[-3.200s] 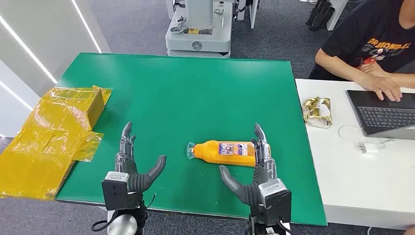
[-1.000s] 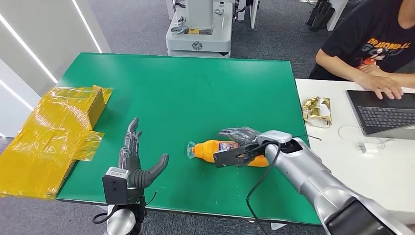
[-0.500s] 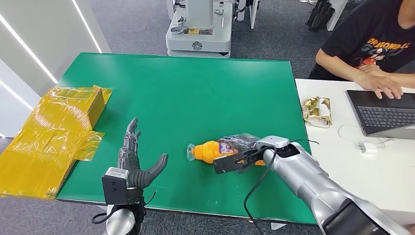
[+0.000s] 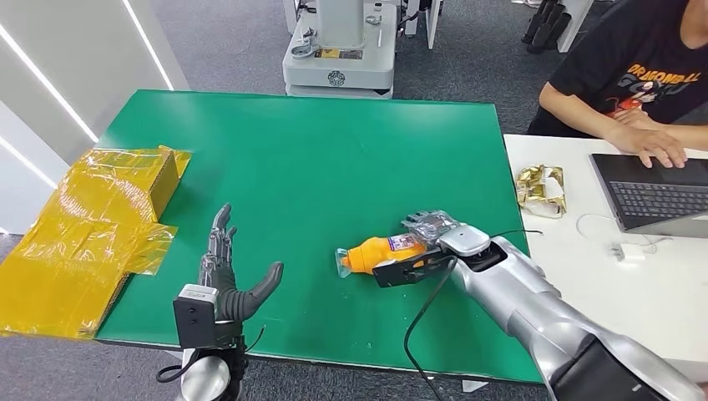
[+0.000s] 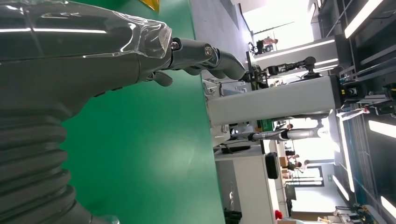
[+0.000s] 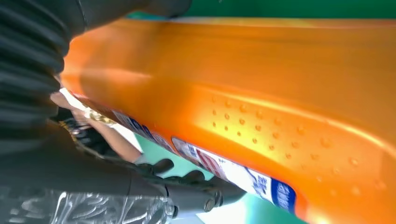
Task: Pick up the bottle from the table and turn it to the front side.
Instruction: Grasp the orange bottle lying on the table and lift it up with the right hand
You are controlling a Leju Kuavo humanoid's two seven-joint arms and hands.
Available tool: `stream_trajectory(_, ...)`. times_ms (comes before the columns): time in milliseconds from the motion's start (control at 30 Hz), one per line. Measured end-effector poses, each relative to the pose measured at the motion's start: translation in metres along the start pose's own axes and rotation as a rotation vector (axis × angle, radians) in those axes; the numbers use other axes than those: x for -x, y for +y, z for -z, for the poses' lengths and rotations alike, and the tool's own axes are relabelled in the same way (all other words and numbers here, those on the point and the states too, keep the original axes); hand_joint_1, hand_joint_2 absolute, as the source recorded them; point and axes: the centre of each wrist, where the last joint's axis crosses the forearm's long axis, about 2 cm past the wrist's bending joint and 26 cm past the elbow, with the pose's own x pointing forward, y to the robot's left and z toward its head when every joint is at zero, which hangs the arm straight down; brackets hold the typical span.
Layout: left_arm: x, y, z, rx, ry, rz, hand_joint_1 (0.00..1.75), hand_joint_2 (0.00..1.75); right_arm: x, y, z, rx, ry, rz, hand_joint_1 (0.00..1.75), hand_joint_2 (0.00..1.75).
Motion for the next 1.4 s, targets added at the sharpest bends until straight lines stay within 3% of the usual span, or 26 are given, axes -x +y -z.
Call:
stream_trajectory(367, 0.0, -0.002, 0.0, 0.014, -0.002, 0.01, 0.0, 1.75, 0.0, 0.002, 0.0, 0.071, 0.108, -0.127, 0.0, 1.75)
stream_trajectory(933, 0.0, -0.003, -0.001, 0.025, 0.002, 0.015, 0.0, 1.75, 0.002, 0.005, 0.0, 0.028, 0.107, -0.158, 0.0, 1.75)
stream_trajectory(967, 0.0, -0.003, -0.001, 0.025, 0.003, 0.015, 0.0, 1.75, 0.003, 0.006, 0.0, 0.021, 0.107, -0.156, 0.34, 1.75)
stream_trajectory(1067, 0.0, -0.003, -0.001, 0.029, 0.007, 0.015, 0.0, 1.75, 0.008, 0.013, 0.0, -0.001, 0.104, -0.139, 1.63, 1.75)
stream_trajectory(1100, 0.0, -0.003, -0.001, 0.029, 0.007, 0.015, 0.0, 1.75, 0.01, 0.015, 0.0, -0.008, 0.102, -0.13, 1.72, 1.75)
stream_trajectory(1400, 0.0, -0.003, -0.001, 0.031, 0.01, 0.014, 0.0, 1.75, 0.018, 0.022, -0.002, -0.025, 0.091, -0.094, 1.75, 1.75)
